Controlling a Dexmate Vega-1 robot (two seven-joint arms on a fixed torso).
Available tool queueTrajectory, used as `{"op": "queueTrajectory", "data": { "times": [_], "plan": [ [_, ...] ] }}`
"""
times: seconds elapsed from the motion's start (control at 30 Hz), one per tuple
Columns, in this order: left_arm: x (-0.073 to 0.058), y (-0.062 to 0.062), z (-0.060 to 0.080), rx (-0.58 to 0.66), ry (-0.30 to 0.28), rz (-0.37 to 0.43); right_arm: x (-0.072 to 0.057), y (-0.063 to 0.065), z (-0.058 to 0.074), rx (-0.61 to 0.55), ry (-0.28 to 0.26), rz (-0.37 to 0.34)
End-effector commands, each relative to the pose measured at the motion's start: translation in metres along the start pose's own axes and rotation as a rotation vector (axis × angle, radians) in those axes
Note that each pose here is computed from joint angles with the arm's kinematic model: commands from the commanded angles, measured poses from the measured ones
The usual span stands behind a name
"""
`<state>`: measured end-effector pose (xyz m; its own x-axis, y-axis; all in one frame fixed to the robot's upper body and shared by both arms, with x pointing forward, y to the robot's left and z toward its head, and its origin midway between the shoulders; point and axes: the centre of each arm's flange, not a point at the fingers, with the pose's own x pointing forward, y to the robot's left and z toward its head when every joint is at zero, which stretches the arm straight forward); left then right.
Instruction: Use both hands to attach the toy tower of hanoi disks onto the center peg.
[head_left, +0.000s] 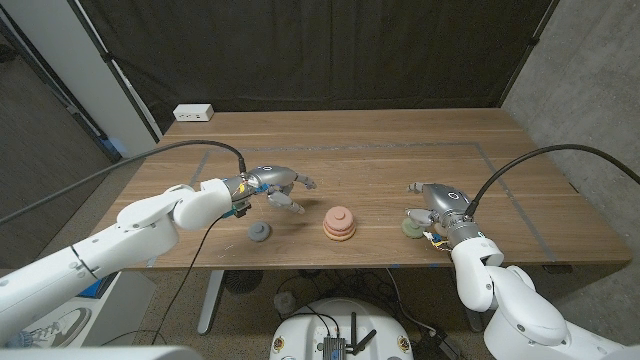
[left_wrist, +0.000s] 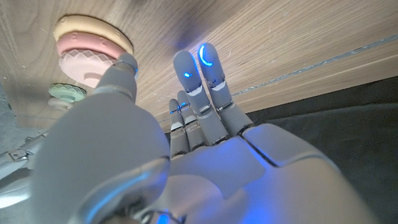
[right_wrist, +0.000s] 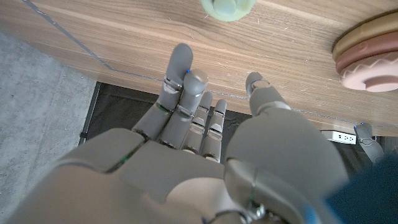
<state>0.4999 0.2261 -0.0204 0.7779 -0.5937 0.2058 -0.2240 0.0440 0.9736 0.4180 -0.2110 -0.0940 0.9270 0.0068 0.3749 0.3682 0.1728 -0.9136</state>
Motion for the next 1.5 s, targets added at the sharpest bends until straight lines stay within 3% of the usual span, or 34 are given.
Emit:
{"op": "queueTrajectory", "data": {
  "times": [0.03,0.33,0.77,1.5],
  "plan": [
    [-0.023,-0.004,-0.015,-0.062,0.118,0.07,0.001,0.002,-0.002,0.006,-0.004,0.001],
    [-0.037,-0.011,-0.021,-0.079,0.19,0.125,0.003,0.004,-0.003,0.008,-0.006,0.003],
    [-0.047,-0.021,-0.025,-0.115,0.246,0.167,-0.001,0.009,-0.007,0.01,0.001,0.012],
    [-0.059,-0.031,-0.032,-0.157,0.28,0.218,-0.007,0.012,-0.003,-0.006,0.01,0.024]
  ]
}}
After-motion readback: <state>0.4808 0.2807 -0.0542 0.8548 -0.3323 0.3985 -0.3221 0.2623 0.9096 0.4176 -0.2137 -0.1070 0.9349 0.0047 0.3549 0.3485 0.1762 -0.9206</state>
